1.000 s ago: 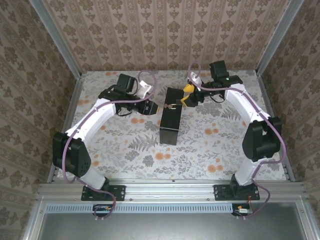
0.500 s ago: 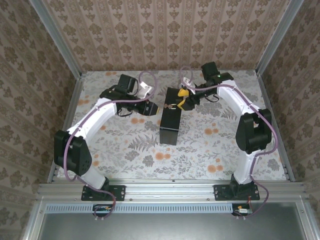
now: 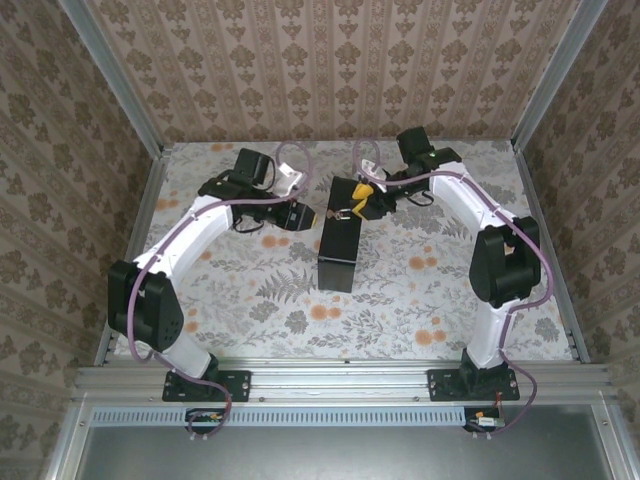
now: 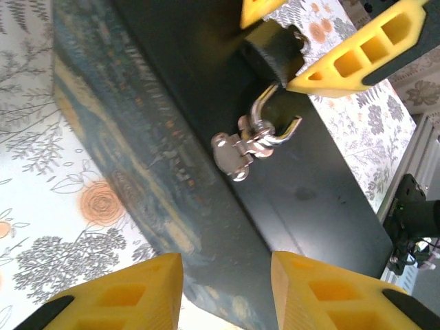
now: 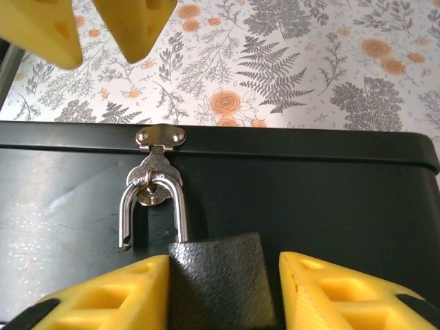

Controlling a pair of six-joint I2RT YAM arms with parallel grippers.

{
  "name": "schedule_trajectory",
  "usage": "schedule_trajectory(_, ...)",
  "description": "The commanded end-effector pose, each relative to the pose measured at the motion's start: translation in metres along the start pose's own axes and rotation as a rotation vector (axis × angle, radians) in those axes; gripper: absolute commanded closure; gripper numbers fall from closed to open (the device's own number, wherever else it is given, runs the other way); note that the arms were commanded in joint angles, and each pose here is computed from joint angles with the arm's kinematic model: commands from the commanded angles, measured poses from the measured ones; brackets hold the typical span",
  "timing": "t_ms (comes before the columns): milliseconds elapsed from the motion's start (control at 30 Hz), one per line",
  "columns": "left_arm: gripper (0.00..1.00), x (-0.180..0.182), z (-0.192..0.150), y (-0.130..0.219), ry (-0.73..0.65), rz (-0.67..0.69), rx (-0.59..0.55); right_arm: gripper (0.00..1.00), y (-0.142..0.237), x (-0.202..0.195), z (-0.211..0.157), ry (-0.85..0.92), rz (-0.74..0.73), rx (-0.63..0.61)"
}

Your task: Unlock the padlock with the key

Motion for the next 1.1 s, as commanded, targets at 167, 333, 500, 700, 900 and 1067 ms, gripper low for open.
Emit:
schedule_trajectory(167,0.61,-0.002,-0.021,-0.012,0.046,-0.016,0.045,0.78,-0.001,0.027,0.008,-0.064,-0.104,0.064)
schedule_trajectory(333,0.62,-0.002,-0.030,-0.018,0.074,-0.018,0.057,0.86,0.007,0.037,0.025,-0.115,-0.187,0.085)
schedule_trajectory(500,0.64,-0.004,-0.033,-0.022,0.094,-0.029,0.050,0.94,0.012,0.040,0.042,-0.214,-0.342,0.168)
schedule_trajectory(700,0.64,-0.003,-0.030,-0.024,0.110,-0.026,0.042,0.88,0.008,0.068,0.043,-0.278,-0.340,0.201)
schedule_trajectory(900,0.64,0.002,-0.024,-0.023,0.106,-0.009,0.034,0.73,0.014,0.087,0.045,-0.309,-0.289,0.176)
schedule_trajectory(1067,0.65,0.003,-0.023,-0.026,0.112,-0.014,0.035,0.48,0.004,0.089,0.043,-0.331,-0.225,0.161)
Point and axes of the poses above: each hand's point on the last joint's axis, 136 mm out from that joint toward the fingers, its own y axis back along the fingers, its own x axis along the line the jaws close on, z = x × y, the point moved 8 cm from there along y, back along the fingers, and after that the axes turned 12 degrees about y, right-handed, at the moved point
